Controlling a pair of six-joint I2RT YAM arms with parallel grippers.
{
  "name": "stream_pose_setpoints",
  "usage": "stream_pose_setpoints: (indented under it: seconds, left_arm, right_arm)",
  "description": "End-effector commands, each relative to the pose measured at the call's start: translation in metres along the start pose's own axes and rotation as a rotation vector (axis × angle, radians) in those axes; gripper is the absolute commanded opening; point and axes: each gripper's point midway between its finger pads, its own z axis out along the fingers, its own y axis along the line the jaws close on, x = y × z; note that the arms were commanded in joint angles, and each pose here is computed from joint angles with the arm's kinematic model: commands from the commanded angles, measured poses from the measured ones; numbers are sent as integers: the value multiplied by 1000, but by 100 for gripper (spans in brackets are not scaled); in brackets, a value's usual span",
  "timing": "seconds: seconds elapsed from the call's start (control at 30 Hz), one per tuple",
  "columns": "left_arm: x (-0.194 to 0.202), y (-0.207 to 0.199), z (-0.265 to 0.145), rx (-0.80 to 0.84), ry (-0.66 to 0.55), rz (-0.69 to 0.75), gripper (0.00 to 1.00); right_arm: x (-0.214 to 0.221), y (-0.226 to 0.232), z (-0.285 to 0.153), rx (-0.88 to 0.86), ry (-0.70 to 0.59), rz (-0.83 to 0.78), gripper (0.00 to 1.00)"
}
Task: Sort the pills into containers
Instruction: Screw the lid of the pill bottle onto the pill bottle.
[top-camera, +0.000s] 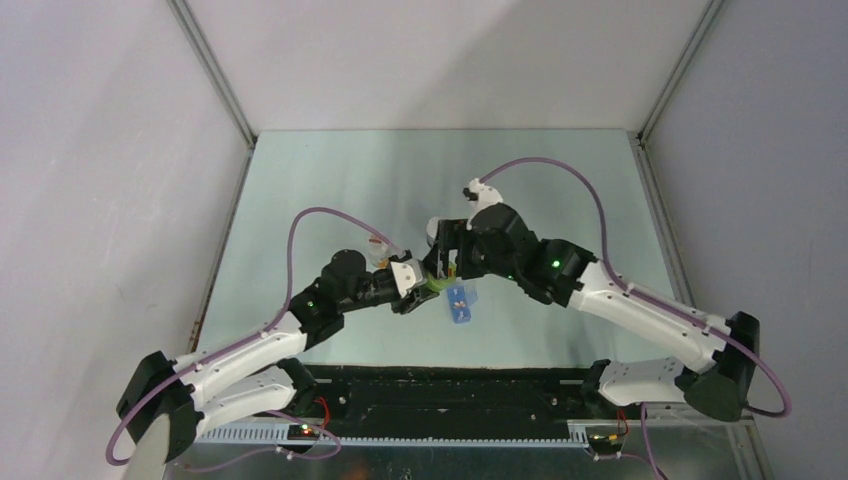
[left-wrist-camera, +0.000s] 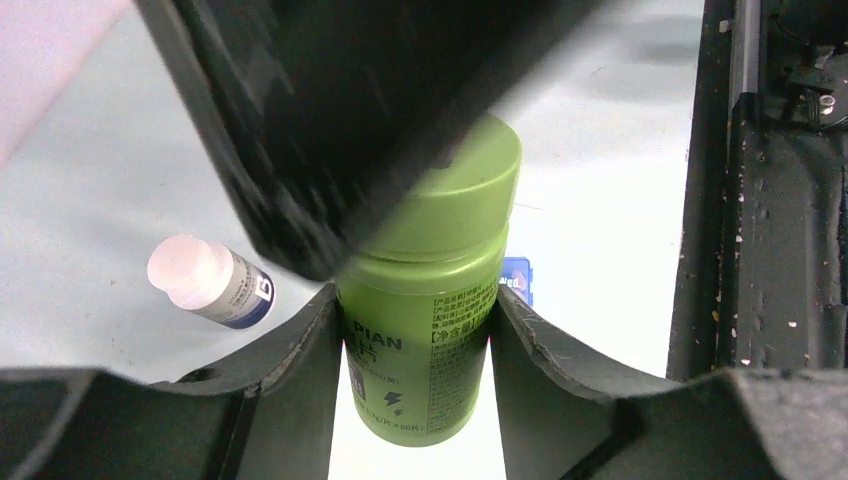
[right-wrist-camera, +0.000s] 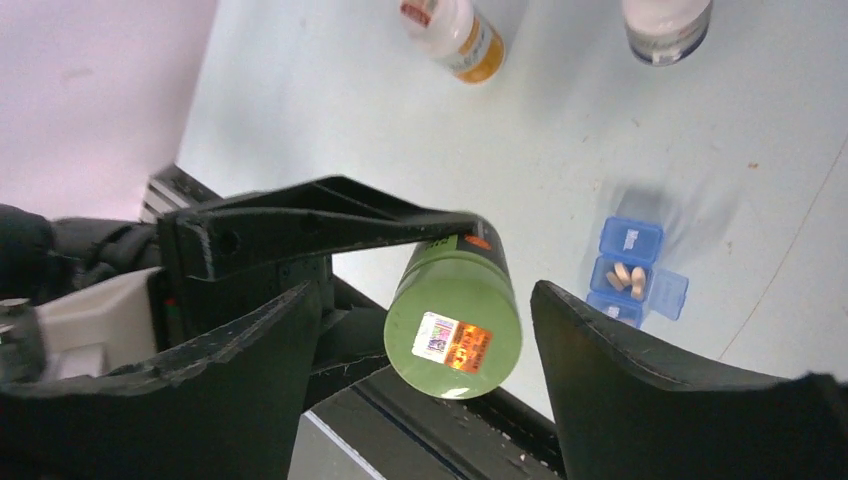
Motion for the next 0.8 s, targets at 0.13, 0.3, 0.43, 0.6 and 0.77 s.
stream_pose_setpoints:
  seconds: [0.13, 0.3, 0.43, 0.6, 0.77]
  left_arm:
    - [-33, 5, -2, -12, -109, 48, 0]
    - [-38, -3, -1, 45, -109, 51, 2]
    - [-40, -9, -1, 82, -115, 51, 4]
    - [-36, -15, 2, 119, -97, 39, 5]
    - [-37, -18, 4, 143, -95, 36, 2]
  right_arm:
    - [-15, 3, -45, -279, 5, -157, 92]
    - [6, -16, -49, -287, 76, -360, 95]
    - [16, -21, -42, -297, 116, -490, 93]
    - [14, -20, -36, -289, 123, -556, 91]
    - [18, -17, -23, -277, 139, -608, 88]
